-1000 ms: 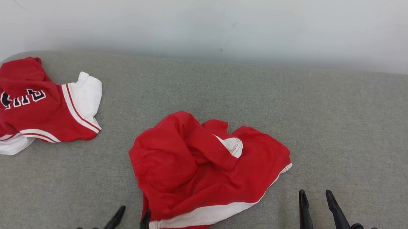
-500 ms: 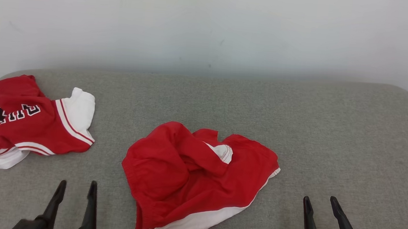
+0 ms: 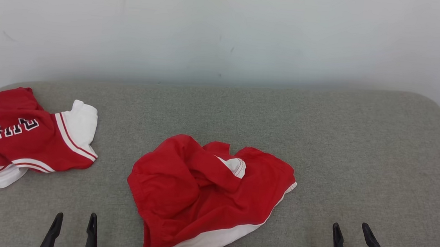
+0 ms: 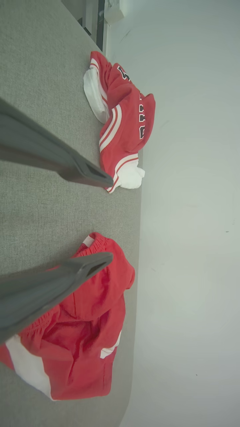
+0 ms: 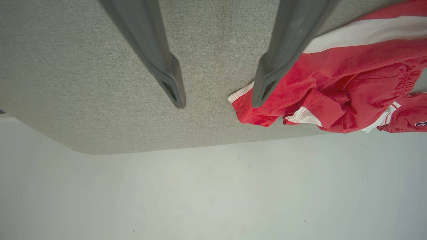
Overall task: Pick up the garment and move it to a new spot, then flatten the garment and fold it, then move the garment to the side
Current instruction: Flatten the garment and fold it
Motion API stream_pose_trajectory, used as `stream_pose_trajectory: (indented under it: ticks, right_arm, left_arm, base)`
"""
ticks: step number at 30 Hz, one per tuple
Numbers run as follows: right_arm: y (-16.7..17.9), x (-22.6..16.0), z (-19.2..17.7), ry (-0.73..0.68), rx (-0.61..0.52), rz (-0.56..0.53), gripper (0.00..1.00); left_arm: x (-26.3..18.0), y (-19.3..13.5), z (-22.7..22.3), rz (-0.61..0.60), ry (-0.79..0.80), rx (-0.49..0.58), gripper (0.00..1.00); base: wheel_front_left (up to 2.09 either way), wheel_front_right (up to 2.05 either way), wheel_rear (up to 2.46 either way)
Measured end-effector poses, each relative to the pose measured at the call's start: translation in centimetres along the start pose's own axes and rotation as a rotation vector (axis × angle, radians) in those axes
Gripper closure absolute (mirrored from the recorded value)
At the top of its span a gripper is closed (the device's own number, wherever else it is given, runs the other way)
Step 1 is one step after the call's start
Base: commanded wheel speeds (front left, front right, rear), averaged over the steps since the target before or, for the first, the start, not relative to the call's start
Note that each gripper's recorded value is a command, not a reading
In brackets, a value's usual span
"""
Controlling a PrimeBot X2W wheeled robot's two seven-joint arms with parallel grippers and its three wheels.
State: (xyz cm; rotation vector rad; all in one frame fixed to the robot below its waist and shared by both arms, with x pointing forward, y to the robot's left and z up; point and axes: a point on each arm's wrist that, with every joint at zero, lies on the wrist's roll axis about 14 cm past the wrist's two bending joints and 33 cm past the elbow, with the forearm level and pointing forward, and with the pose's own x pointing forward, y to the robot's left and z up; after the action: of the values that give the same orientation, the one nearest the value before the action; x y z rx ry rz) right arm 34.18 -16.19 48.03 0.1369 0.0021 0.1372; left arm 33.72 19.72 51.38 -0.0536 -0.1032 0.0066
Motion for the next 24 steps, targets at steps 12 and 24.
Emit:
stream_pose_trajectory:
  ticks: [12, 24]
  right_arm:
    - [0.3, 0.7, 0.0, 0.002, -0.010, 0.015, 0.00]
    - [0.1, 5.3, -0.7, 0.070, -0.105, 0.094, 0.00]
  left_arm:
    - [-0.5, -1.0, -0.6, -0.039, 0.017, -0.031, 0.00]
    - [-2.0, -7.6, -5.7, -0.246, 0.187, -0.095, 0.00]
  base:
    - [0.00, 0.00, 0.00]
    - [0.00, 0.00, 0.00]
